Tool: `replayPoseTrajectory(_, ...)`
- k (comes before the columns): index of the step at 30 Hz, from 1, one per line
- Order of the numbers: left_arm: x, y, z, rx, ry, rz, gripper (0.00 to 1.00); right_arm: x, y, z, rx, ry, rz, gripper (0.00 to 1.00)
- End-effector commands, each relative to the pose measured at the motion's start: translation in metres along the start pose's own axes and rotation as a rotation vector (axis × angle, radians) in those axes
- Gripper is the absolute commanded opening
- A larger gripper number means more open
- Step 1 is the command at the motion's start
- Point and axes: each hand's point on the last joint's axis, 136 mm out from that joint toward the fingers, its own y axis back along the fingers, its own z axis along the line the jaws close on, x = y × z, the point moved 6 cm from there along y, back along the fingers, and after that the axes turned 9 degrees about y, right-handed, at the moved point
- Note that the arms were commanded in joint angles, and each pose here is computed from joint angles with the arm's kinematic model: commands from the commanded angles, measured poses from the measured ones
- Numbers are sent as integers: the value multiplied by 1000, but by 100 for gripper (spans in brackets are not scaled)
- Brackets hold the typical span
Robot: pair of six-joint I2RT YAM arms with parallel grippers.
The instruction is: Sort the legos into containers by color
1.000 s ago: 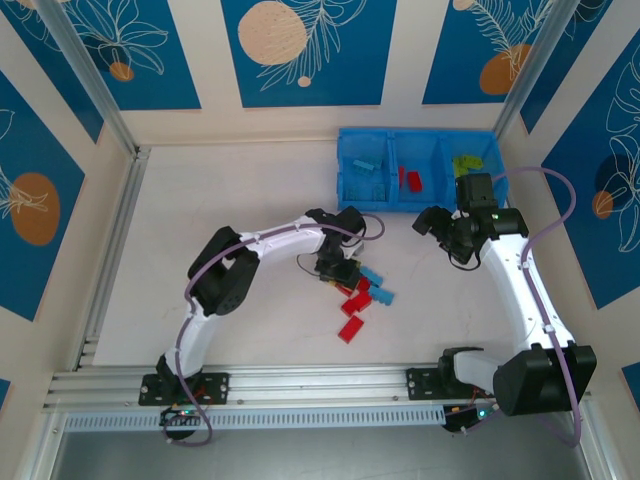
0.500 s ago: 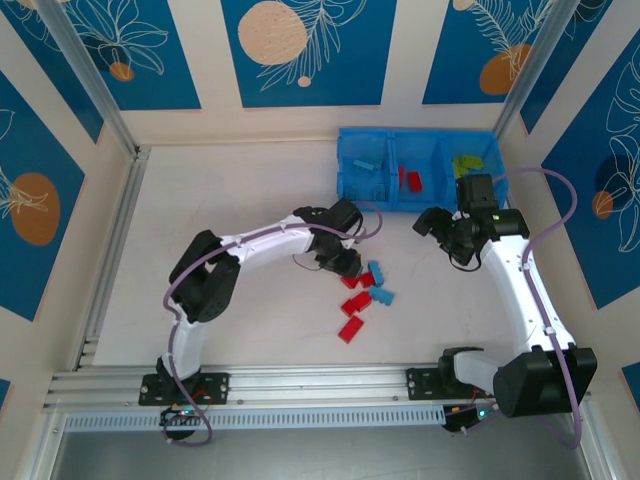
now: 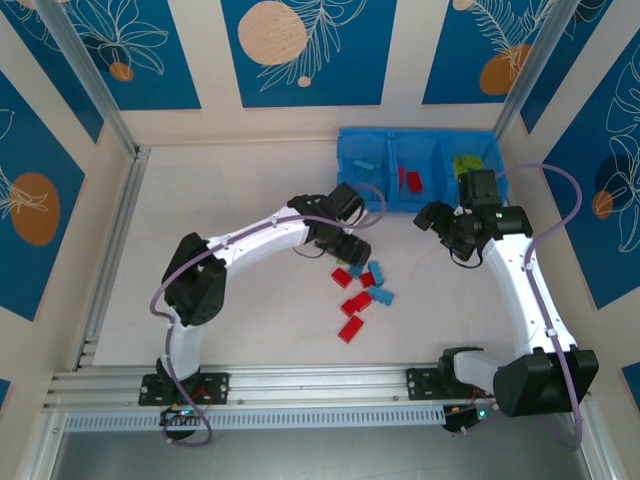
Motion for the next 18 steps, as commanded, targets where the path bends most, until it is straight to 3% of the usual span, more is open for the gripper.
replayPoseTrajectory(1,19,-3,25,-143,-20,39,88,7,1,0,-25,-22,12,85)
replayPoseTrajectory(11,23,-35,5,21,-61,114,94,2,0,1,-4,3,22,85)
replayPoseTrajectory(18,29,-59,15,-46,-96,179,86,1,1,1,1,2,15,85)
